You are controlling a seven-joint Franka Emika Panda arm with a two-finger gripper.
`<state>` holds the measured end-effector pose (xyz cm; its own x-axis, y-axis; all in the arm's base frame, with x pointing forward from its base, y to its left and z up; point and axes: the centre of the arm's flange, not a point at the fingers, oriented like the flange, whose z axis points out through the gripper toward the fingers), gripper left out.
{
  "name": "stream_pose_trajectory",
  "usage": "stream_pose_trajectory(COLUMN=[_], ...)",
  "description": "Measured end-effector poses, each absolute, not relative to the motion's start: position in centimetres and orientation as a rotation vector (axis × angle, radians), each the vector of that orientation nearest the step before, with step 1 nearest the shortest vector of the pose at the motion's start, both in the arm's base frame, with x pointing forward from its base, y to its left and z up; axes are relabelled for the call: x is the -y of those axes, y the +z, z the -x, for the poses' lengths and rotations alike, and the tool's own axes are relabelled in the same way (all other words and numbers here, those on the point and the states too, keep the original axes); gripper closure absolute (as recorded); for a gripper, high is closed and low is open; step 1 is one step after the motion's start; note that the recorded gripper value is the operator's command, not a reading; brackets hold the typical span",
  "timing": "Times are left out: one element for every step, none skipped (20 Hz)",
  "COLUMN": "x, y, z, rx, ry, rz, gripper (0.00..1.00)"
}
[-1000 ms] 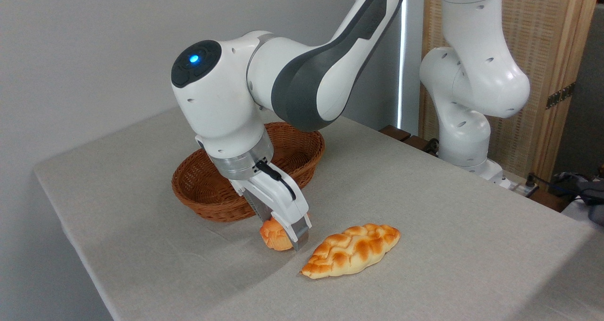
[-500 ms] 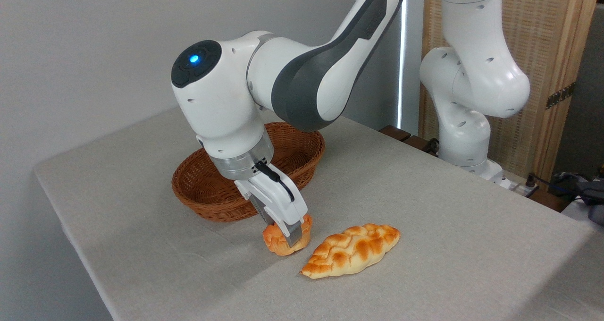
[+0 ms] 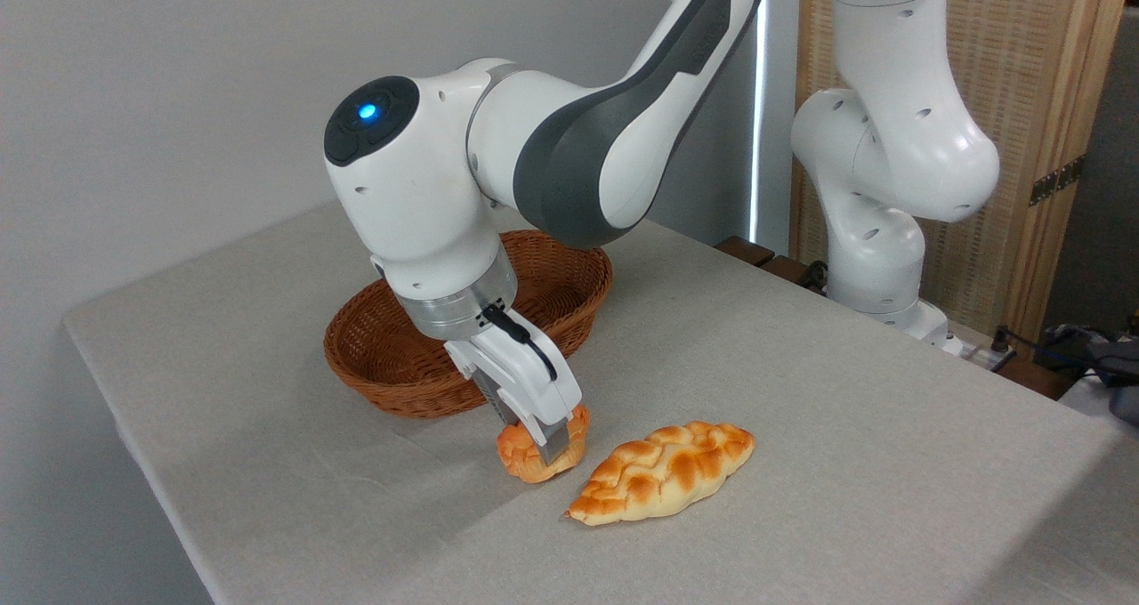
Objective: Put bread into the basket
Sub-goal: 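Lift the held roll and carry it over the wicker basket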
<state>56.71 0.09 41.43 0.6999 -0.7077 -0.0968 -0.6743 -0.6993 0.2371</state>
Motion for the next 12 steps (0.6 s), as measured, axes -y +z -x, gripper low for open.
stream_pose_trajectory(x=[-0.2, -0.4, -0.4, -0.5, -0.6, -0.6, -0.7, -0.9, -1.2, -1.6, -1.9, -2.0], y=[41.5, 41.7, 42.0, 42.6, 43.2, 44.0, 44.9, 45.6, 46.3, 47.0, 47.7, 48.4], z=[-56.7, -56.7, -56.7, -56.7, -56.7, -56.6, -56.5, -56.4, -56.2, -56.1, -55.9, -55.9], rx=[1.116, 1.115, 1.114, 1.115, 1.117, 1.120, 1.122, 1.121, 1.116, 1.109, 1.104, 1.096], ry=[-0.266, -0.261, -0.252, -0.239, -0.221, -0.201, -0.177, -0.159, -0.140, -0.122, -0.103, -0.077], rz=[-2.726, -2.729, -2.731, -2.735, -2.740, -2.745, -2.751, -2.756, -2.762, -2.769, -2.775, -2.775], gripper=[0.79, 0.79, 0.79, 0.79, 0.79, 0.79, 0.79, 0.79, 0.79, 0.79, 0.79, 0.79])
